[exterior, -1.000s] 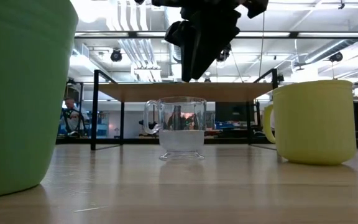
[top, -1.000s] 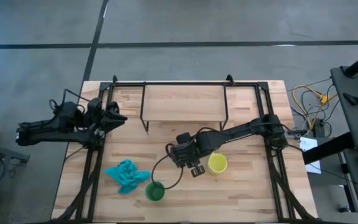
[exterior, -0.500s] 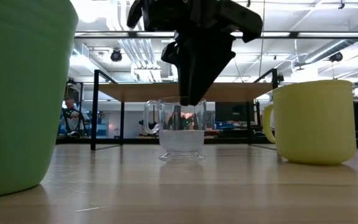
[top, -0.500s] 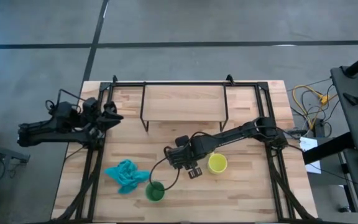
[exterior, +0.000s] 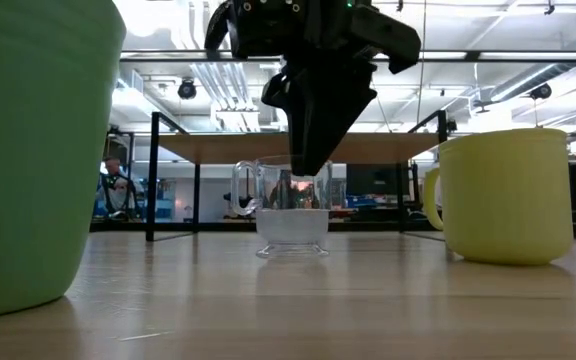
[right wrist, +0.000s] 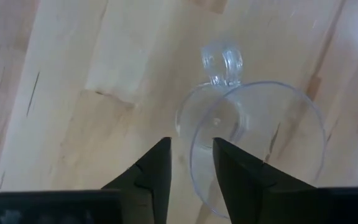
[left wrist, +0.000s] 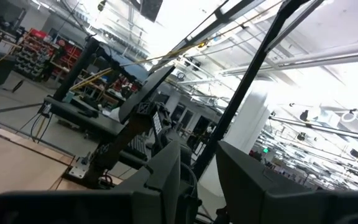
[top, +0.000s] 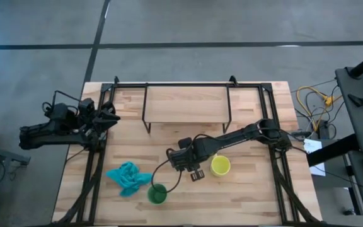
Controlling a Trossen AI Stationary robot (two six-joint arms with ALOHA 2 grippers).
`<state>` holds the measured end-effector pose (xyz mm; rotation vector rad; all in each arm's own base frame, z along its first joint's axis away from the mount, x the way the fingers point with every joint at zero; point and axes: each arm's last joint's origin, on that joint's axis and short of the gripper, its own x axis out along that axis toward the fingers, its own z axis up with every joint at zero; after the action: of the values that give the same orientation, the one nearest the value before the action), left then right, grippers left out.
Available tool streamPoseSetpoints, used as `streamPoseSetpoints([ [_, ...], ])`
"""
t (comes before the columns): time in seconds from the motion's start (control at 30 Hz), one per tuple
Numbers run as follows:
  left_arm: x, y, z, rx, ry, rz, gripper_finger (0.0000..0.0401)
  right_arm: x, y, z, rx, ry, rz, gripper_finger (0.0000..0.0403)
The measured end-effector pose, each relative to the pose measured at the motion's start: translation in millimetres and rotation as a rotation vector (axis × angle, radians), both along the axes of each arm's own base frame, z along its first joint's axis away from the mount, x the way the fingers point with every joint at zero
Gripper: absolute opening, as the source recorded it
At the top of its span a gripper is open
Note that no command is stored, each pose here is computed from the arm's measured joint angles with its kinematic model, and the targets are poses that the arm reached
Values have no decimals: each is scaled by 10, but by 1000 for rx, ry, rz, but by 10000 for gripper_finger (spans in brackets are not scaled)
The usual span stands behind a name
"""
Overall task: Stack small to large cups/mugs on shelf
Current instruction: Put the transparent cup on the shelf
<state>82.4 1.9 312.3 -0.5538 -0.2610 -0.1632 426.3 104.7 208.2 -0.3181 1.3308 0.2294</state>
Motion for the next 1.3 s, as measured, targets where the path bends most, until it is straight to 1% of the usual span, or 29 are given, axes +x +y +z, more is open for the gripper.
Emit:
streamPoseSetpoints([
  [0.1, 1, 0, -1, -1, 1, 0, 91, -1, 0, -14, -2, 5, -1, 87],
  [0.27, 5, 0, -3, -2, 4, 0, 91, 1, -36, 8, -8, 1, -65, 18],
  [0.37, 3, 0, -2, -2, 2, 0, 91, -3, -61, 98, -24, -7, -93, 12],
  [0.43, 3, 0, -1, -2, 2, -1, 91, -21, -79, 183, -63, -4, -100, 9],
  [0.53, 2, 0, -2, -2, 2, -1, 91, -88, -130, 357, -176, 26, -115, 9],
  [0.6, 3, 0, -1, -2, 2, -1, 91, -147, -179, 542, -238, 42, -132, 9],
  [0.63, 3, 0, -1, -2, 2, -1, 91, -186, -214, 651, -261, 49, -149, 9],
  [0.73, 4, 0, -2, -2, 3, -1, 91, -280, -331, 991, -284, 40, -215, 9],
  [0.8, 6, 0, -2, -2, 4, -1, 91, -313, -418, 1176, -279, 5, -279, 9],
  [0.83, 6, 0, -3, -2, 4, -1, 91, -312, -462, 1262, -274, -35, -315, 9],
  [0.97, 19, 1, -9, -4, 13, -1, 91, -358, -708, 1584, -203, -157, -486, 8],
  [1.03, 30, 2, -16, -5, 20, -1, 91, -415, -841, 1704, -185, -194, -548, 8],
  [1.17, 53, 4, -23, -7, 32, -1, 91, -551, -1084, 1882, -171, -237, -625, 8],
  [1.3, 64, 5, -26, -7, 37, 0, 91, -705, -1331, 2041, -117, -273, -723, 8],
])
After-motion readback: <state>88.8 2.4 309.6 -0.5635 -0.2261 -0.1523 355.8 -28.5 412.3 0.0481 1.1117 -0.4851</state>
